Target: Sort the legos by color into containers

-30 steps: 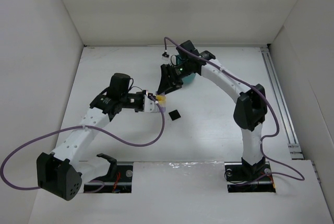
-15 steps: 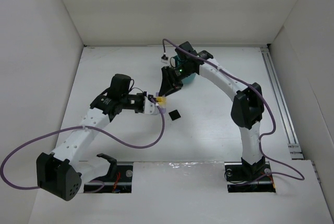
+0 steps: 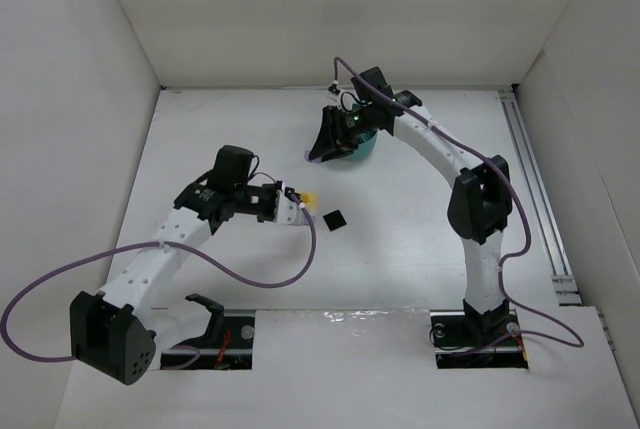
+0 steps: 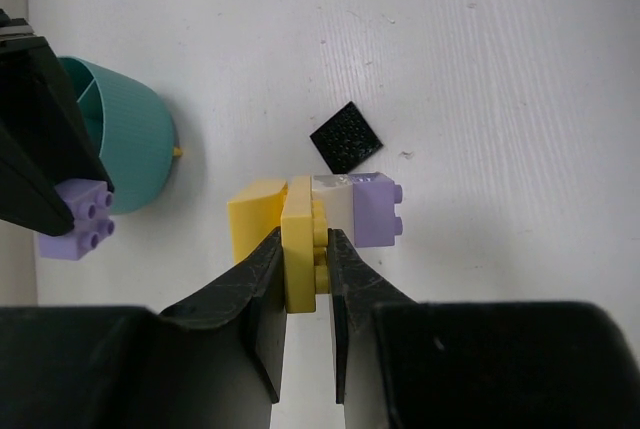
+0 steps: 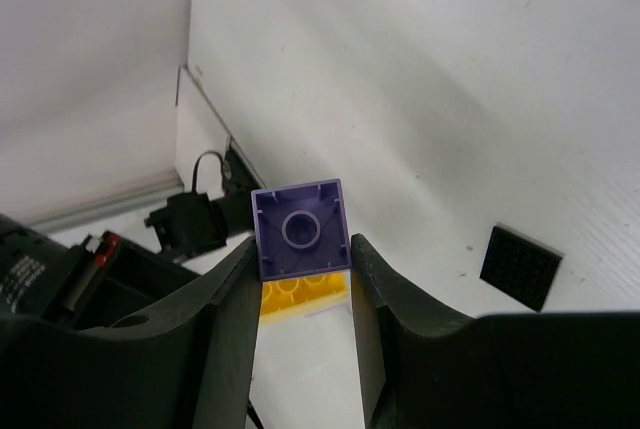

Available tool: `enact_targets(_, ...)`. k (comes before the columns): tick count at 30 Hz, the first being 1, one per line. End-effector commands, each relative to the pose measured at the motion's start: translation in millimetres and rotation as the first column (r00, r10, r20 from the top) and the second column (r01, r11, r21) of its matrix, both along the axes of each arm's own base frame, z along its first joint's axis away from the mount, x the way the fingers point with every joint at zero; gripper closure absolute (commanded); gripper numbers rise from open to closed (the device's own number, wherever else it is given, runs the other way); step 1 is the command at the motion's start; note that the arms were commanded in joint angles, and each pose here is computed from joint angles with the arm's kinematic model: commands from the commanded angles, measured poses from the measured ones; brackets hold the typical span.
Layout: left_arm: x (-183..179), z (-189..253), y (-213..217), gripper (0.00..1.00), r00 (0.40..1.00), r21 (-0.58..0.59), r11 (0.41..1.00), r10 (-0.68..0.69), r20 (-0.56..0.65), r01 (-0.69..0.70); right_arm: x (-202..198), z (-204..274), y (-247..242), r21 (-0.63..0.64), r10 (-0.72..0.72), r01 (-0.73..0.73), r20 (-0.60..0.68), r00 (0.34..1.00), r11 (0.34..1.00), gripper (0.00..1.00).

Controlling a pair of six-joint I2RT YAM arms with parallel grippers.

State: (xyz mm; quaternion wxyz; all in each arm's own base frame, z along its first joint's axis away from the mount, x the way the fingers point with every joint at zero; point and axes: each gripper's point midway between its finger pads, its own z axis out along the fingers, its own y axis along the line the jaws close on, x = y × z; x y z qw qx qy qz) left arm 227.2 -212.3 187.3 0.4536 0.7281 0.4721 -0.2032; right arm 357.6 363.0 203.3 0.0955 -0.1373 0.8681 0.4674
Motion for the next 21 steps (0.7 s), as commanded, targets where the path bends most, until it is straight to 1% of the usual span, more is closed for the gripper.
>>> enact_targets(1,-10.6,-6.3,-3.3,1.0,0.997,-0.016,1.0,-0.012,-0.073,0.011,21.7,28.2,0.7,0.026,-0.097,0.095,0.111,0.989,0.995,1.0)
enact_targets(3,-8.9,-8.7,-4.6,1.0,0.994,-0.02,1.0,0.008,-0.107,-0.01,31.0,30.5,-6.9,0.023,-0.16,0.158,0.137,0.978,0.987,1.0)
enact_targets(4,-9.4,-8.9,-4.5,1.0,0.993,-0.021,1.0,0.015,-0.119,-0.017,47.4,27.1,-21.0,0.001,-0.223,0.226,0.169,0.96,0.974,1.0)
enact_targets(6,-2.4,-2.4,-8.1,1.0,0.995,-0.046,0.998,0.026,-0.098,-0.031,63.0,32.1,-35.6,-0.005,-0.295,0.302,0.205,0.933,0.953,1.0)
enact_targets(7,-2.4,-3.8,-8.8,1.0,0.991,-0.055,0.997,0.046,-0.127,-0.053,71.6,30.0,-43.9,-0.02,-0.327,0.339,0.22,0.919,0.94,1.0)
enact_targets(8,-2.4,-2.6,-9.1,1.0,0.991,-0.065,0.996,0.053,-0.126,-0.062,85.4,31.7,-60.9,-0.037,-0.371,0.394,0.263,0.891,0.918,1.0)
enact_targets(10,1.9,-0.4,-9.5,1.0,0.992,-0.07,0.995,0.065,-0.112,-0.073,96.5,36.1,-78.7,-0.052,-0.386,0.424,0.328,0.862,0.904,1.0)
enact_targets(11,1.2,-0.7,-9.4,1.0,0.989,-0.071,0.994,0.073,-0.128,-0.082,101.0,40.2,-94.1,-0.061,-0.396,0.442,0.351,0.849,0.895,1.0)
enact_targets(12,2.4,-1.3,-8.5,1.0,0.989,-0.066,0.994,0.08,-0.125,-0.089,101.8,39.7,-105.4,-0.084,-0.378,0.441,0.388,0.841,0.894,1.0)
enact_targets(14,5.5,-0.1,-6.8,1.0,0.986,-0.072,0.991,0.099,-0.134,-0.11,101.3,38.3,-125.1,-0.109,-0.358,0.435,0.41,0.839,0.894,1.0)
enact_targets(15,5.5,-0.1,-6.7,1.0,0.986,-0.072,0.991,0.1,-0.134,-0.11,104.6,34.7,-141.2,-0.131,-0.362,0.452,0.424,0.83,0.883,1.0)
enact_targets(16,6.3,1.1,-7.3,1.0,0.985,-0.078,0.99,0.105,-0.139,-0.116,104.2,37.9,-149.9,-0.15,-0.318,0.43,0.472,0.822,0.89,1.0)
enact_targets(18,10.3,3.5,-7.8,1.0,0.983,-0.085,0.987,0.121,-0.134,-0.134,102.1,26.9,-162.5,-0.23,-0.263,0.423,0.506,0.821,0.877,1.0)
enact_targets(19,13.6,4.9,-6.2,1.0,0.983,-0.09,0.986,0.13,-0.127,-0.142,102.1,22.4,-169.3,-0.278,-0.192,0.393,0.547,0.815,0.876,1.0)
enact_targets(21,18.7,6.2,-7.7,1.0,0.978,-0.101,0.981,0.154,-0.141,-0.168,98.5,12.6,-166.6,-0.343,-0.107,0.356,0.572,0.813,0.869,1.0)
